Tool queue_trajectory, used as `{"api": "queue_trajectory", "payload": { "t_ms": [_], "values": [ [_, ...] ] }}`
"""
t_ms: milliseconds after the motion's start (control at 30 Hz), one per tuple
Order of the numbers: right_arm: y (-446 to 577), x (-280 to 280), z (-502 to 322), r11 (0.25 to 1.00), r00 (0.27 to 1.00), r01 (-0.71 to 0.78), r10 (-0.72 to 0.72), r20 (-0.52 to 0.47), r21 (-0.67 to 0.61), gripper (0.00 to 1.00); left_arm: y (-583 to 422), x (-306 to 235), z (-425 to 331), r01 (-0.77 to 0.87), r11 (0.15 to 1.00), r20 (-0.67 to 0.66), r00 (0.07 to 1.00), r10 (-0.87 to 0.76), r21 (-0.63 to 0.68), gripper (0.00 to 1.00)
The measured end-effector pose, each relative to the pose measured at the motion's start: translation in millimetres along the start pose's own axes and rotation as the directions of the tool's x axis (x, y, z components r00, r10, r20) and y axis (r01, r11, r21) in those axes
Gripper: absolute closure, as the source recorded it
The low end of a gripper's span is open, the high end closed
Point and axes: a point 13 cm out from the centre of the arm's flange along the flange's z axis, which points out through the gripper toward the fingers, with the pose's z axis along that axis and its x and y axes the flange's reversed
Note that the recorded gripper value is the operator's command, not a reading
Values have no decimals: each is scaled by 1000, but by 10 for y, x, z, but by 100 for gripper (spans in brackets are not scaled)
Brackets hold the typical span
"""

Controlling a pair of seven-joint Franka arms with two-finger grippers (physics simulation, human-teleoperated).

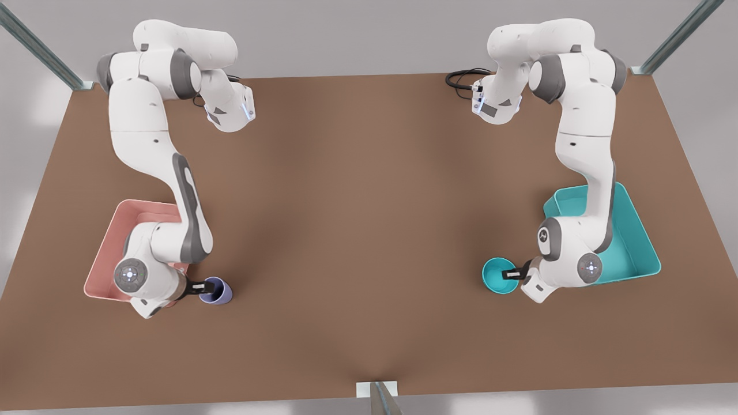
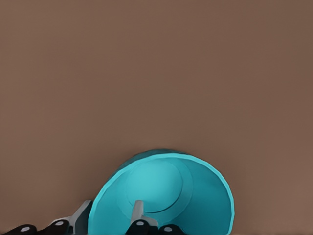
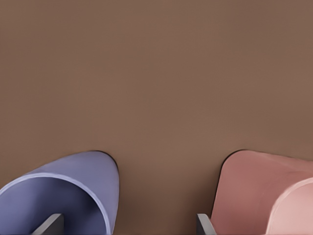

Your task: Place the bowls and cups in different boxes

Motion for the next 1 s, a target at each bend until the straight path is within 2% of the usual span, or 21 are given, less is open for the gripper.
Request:
{"api": "queue_trajectory", "payload": {
  "t_ms": [33,167,200,233,267,300,333,433,500,600,733,800,900,933,967,1000],
  "values": [
    [6,0,47,1000,1000,1,-1,-2,0,0,-5,-1,7,7,1000,0,1000,-7,11,79],
    [23,2,188,1000,1000,3,-3,-8,3,1,-72,-20,-169,15,999,14,1000,-16,40,79],
    [30,1,217,1000,1000,4,-4,-9,3,12,-113,-23,-319,10,999,25,1000,-11,44,79],
    [34,3,246,1000,1000,4,-4,-10,3,42,-156,-20,-546,5,999,43,999,-7,43,79],
    [33,2,260,1000,1000,4,-4,-10,3,65,-166,-8,-839,-1,1000,65,998,-2,31,79],
    [35,-3,263,1000,1000,5,-5,-9,4,75,-49,23,-1205,4,1000,91,996,-4,0,79],
    [40,-8,262,1000,1000,5,-5,-7,3,79,184,80,-1572,26,999,111,994,-22,-37,79],
    [63,-41,212,1000,1000,8,-8,4,-5,79,1172,362,-2302,135,981,122,985,-118,-142,79],
    [66,-76,149,1000,1000,13,-12,15,-3,79,1939,618,-2379,220,957,88,975,-207,-190,79],
    [16,-145,-128,1000,999,9,-9,53,-4,79,2576,943,-2168,255,934,21,966,-258,-249,79],
    [-640,-79,-1204,999,989,-44,46,140,-17,79,2877,1291,-1288,215,936,-91,964,-249,-279,79],
    [-1227,141,-1528,996,986,-89,91,138,-25,79,3004,1312,-1017,198,937,-94,968,-233,-288,79],
    [-1778,618,-1577,992,990,-117,120,78,-42,79,3156,1230,-874,180,938,-62,976,-207,-296,79],
    [-1831,723,-1473,993,992,-111,113,51,-48,79,3176,1195,-854,173,939,-52,979,-196,-298,73],
    [-1844,838,-1273,993,995,-102,103,18,-55,79,3186,1164,-838,165,940,-43,982,-186,-298,7],
    [-1833,938,-1076,994,996,-91,91,-8,-63,79,3186,1134,-833,158,942,-34,984,-176,-295,0]
  ]
}}
